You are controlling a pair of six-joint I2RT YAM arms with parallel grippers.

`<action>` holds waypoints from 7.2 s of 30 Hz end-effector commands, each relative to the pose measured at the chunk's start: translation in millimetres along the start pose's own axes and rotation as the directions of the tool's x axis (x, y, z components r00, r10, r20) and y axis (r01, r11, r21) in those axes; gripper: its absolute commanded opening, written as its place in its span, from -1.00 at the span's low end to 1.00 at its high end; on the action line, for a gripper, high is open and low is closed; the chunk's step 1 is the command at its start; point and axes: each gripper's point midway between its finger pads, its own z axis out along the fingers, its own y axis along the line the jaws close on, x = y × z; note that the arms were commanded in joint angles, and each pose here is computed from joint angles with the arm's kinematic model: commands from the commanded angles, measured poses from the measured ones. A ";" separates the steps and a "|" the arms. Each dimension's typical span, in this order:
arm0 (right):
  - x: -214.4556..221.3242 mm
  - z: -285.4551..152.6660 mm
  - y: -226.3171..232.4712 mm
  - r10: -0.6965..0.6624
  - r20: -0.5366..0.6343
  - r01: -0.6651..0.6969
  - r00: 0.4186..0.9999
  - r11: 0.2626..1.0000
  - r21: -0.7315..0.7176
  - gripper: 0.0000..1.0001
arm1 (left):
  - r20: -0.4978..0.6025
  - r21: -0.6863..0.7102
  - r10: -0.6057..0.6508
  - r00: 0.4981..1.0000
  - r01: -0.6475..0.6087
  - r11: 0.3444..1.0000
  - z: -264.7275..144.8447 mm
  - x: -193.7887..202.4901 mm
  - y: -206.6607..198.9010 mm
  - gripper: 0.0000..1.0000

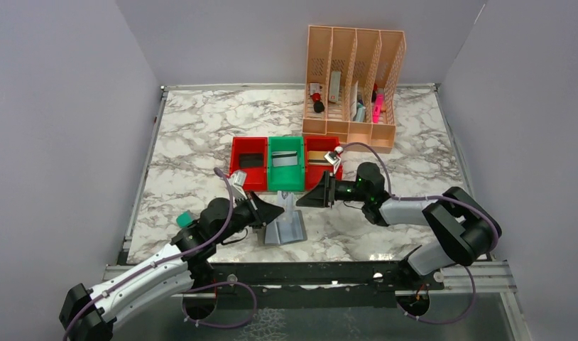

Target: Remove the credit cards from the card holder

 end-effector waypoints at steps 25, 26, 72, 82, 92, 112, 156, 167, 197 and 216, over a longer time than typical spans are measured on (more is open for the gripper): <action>3.6 9.3 40.5 -0.063 -0.100 0.038 0.993 0.972 -0.233 -0.80 | 0.003 0.180 -0.039 0.999 0.038 0.983 4.7 -5.4 -35.9 -1.00; 4.5 8.9 39.9 -0.056 -0.100 0.031 0.993 0.972 -0.233 -0.87 | 0.004 0.177 -0.040 0.999 0.039 0.983 4.8 -5.6 -34.9 -1.00; -147.2 38.9 -79.0 -0.635 -0.398 0.580 0.662 0.098 0.809 -0.98 | -0.017 -0.518 0.101 0.995 -0.095 0.850 -43.3 -13.0 87.8 0.76; -159.8 51.2 -123.5 -0.543 -0.591 0.647 0.597 -0.110 0.754 -0.93 | 0.012 -0.525 0.087 0.996 -0.067 0.848 -49.5 -13.3 91.6 0.76; -170.9 63.5 -139.0 -0.575 -0.683 0.718 0.450 -0.222 0.659 -0.88 | 0.028 -0.493 0.089 0.996 -0.064 0.868 -50.0 -16.1 85.0 0.76; -149.0 87.6 -166.5 -0.581 -0.715 0.814 0.388 -0.148 0.562 -0.58 | 0.030 -0.478 0.072 0.997 -0.049 0.877 -50.4 -13.2 83.8 0.76; -106.3 90.5 -185.7 -0.400 -0.368 0.516 0.840 0.376 0.770 -0.94 | 0.023 -0.485 0.065 0.998 -0.046 0.874 -48.9 -13.0 83.0 0.76; -109.2 85.2 -172.7 -0.456 -0.347 0.498 0.820 0.267 0.825 -0.91 | 0.028 -0.484 0.064 0.998 -0.042 0.874 -49.1 -13.6 82.7 0.76; -126.3 85.4 -207.4 -0.464 -0.183 0.264 0.867 0.117 0.957 -0.85 | 0.033 -0.465 0.072 0.997 -0.049 0.884 -51.0 -15.9 77.9 0.76; -132.8 86.7 -54.5 -0.501 -0.134 0.412 0.855 0.500 0.762 -0.23 | 0.029 -0.457 0.075 0.997 -0.054 0.888 -50.4 -18.8 71.9 0.76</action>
